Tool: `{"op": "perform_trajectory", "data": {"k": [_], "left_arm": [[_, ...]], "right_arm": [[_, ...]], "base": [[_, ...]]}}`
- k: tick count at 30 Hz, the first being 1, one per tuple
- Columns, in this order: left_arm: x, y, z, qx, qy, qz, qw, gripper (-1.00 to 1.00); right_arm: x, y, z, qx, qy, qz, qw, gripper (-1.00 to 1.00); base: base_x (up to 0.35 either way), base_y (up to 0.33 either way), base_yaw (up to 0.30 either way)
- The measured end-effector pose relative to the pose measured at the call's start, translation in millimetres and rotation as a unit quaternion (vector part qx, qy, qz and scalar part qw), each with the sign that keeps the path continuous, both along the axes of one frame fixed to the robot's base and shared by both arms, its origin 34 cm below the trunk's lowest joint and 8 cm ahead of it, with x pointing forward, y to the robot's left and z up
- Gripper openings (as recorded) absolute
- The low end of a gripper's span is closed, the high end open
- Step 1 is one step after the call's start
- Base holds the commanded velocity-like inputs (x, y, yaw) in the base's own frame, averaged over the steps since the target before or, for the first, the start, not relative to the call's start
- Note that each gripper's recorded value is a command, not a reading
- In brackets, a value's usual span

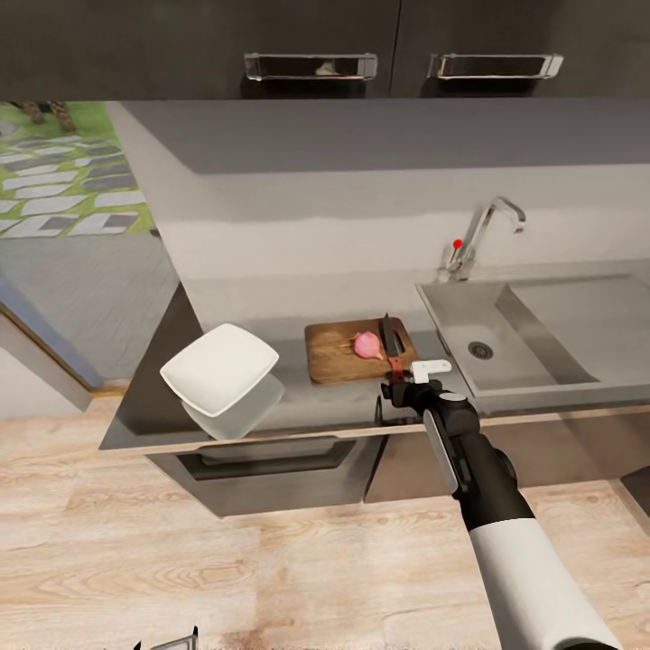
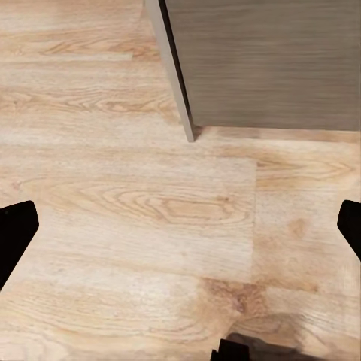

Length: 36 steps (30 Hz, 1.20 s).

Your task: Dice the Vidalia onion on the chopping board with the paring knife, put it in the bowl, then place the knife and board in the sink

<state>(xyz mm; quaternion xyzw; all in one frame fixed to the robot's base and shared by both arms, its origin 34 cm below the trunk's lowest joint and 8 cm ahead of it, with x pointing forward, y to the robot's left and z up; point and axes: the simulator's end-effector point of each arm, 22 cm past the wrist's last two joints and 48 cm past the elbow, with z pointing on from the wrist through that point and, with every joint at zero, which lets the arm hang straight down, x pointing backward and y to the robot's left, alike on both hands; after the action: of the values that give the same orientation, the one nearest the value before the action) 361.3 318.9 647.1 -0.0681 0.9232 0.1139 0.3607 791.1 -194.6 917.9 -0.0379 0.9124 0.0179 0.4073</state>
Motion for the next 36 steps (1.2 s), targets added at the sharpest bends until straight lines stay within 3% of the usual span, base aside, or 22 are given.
{"op": "perform_trajectory", "data": {"k": [36], "left_arm": [[-7.7, 0.0, -5.4, 0.0, 0.011, 0.0, 0.9999, 1.0]], "right_arm": [[-1.7, 0.0, -13.8, 0.0, 0.01, 0.0, 0.9999, 1.0]], "base": [[0.0, 0.0, 0.0]]}}
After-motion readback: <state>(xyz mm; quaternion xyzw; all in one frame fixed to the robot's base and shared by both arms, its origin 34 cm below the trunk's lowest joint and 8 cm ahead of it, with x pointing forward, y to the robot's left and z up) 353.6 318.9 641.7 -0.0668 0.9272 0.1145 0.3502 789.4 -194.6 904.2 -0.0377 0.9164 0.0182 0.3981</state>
